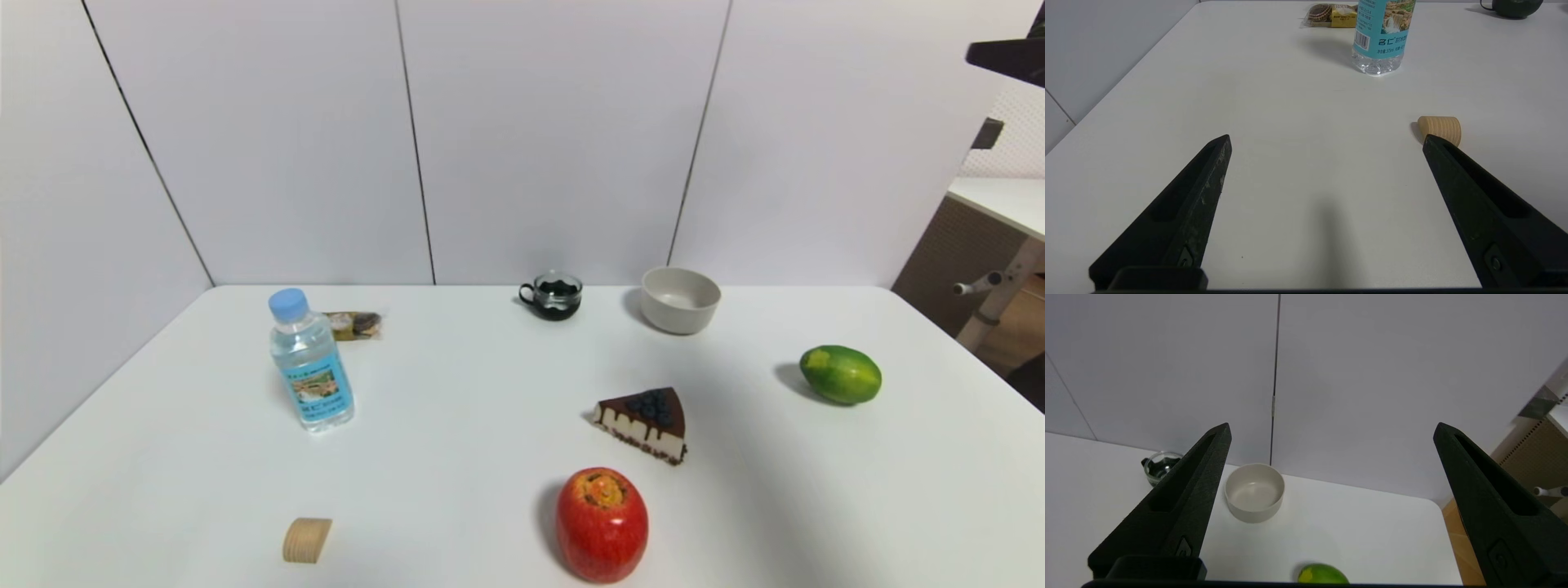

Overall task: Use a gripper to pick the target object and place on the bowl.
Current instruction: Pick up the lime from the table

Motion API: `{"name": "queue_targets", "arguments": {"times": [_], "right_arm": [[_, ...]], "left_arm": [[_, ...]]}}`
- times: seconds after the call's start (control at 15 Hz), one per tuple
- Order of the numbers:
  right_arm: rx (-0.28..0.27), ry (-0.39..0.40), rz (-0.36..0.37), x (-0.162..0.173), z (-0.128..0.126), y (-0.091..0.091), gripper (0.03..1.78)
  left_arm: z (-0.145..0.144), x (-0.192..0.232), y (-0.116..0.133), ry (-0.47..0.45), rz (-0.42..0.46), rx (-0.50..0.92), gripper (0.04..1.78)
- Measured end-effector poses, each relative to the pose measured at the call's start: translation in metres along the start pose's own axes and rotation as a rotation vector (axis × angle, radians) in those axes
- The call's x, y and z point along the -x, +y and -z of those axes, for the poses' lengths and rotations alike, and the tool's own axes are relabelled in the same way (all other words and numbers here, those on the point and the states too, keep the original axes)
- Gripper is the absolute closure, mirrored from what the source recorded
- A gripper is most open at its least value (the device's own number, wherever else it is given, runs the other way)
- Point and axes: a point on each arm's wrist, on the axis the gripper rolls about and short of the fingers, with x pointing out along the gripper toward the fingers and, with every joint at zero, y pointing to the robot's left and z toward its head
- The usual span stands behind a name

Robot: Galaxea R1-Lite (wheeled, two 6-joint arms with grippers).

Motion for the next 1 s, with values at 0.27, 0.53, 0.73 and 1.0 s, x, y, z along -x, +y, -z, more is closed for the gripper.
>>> {"name": "queue_targets", "arguments": {"times": [0.27, 0.53, 0.73, 1.0], "right_arm": [[0.012, 0.039, -0.065, -0.064, 0.001, 0.0, 0.1], [0.058, 0.076, -0.118, -0.121, 0.013, -0.009, 0.1], [0.179, 0.145, -0.291, -0.136, 0.037, -0.035, 0.1], [0.372, 0.278, -0.497, -0.126, 0.076, -0.073, 0.1]], "left_arm": [[0.0, 0.0, 0.0, 0.0, 0.0, 0.0, 0.13], [0.0, 0.0, 0.0, 0.0, 0.0, 0.0, 0.13], [0.0, 0.0, 0.0, 0.0, 0.0, 0.0, 0.13], [0.0, 0.0, 0.0, 0.0, 0.0, 0.0, 0.13]]}}
